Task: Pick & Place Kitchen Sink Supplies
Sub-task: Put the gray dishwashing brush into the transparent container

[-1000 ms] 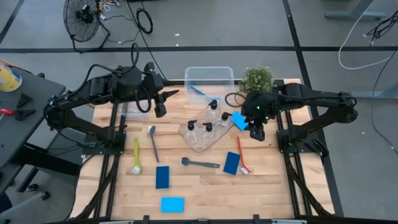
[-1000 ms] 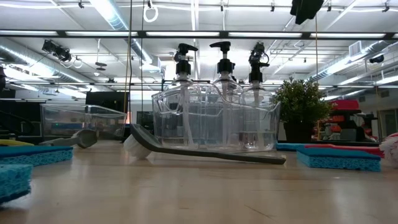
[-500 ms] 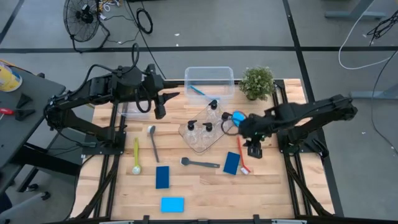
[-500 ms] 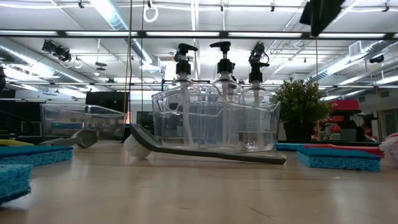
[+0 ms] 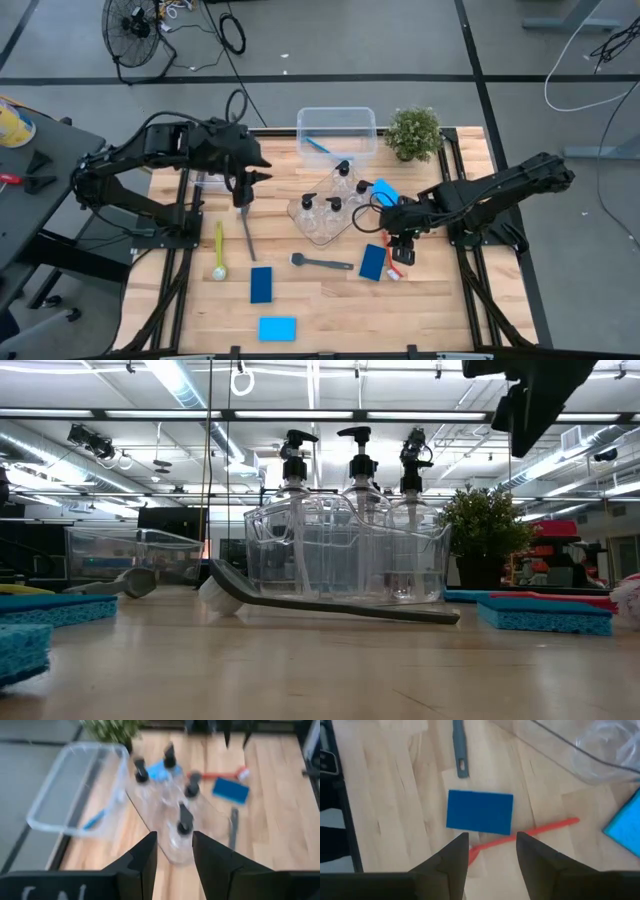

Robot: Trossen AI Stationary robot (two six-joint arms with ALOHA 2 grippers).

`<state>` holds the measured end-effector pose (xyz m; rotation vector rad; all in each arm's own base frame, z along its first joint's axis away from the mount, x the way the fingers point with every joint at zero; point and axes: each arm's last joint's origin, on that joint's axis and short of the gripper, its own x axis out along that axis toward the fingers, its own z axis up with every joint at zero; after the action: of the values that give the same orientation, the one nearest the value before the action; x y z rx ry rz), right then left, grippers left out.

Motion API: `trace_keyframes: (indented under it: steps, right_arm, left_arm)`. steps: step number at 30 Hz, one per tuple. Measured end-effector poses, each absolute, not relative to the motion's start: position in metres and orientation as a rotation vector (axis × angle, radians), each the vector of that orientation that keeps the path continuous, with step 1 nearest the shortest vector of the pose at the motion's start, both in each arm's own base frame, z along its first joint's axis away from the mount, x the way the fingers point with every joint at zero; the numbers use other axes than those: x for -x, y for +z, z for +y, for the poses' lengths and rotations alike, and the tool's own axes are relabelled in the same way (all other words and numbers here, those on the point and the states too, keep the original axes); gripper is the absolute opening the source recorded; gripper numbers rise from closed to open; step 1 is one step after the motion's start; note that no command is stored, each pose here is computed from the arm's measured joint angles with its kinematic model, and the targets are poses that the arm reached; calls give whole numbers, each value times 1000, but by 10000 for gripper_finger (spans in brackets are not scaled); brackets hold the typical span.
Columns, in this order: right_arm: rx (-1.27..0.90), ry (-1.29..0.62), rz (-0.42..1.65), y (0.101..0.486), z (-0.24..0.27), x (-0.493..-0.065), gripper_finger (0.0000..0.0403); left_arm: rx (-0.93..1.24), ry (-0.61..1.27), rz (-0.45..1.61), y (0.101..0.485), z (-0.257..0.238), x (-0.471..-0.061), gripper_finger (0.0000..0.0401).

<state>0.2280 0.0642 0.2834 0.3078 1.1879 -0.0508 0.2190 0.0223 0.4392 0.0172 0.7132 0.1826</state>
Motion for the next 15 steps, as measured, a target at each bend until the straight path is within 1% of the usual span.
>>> trace_keyframes:
  steps: [5, 9, 15]
  right_arm:
    - [-317, -38, 1148, 285, 65, -232, 165]
    - [-319, -35, 1140, 285, 65, -232, 165]
    - [-320, -35, 1139, 286, 65, -232, 165]
  left_arm:
    - [-10, 166, 796, 427, 22, -217, 128]
    - [2, 140, 809, 413, 20, -214, 128]
    - [59, 134, 876, 380, 19, -208, 128]
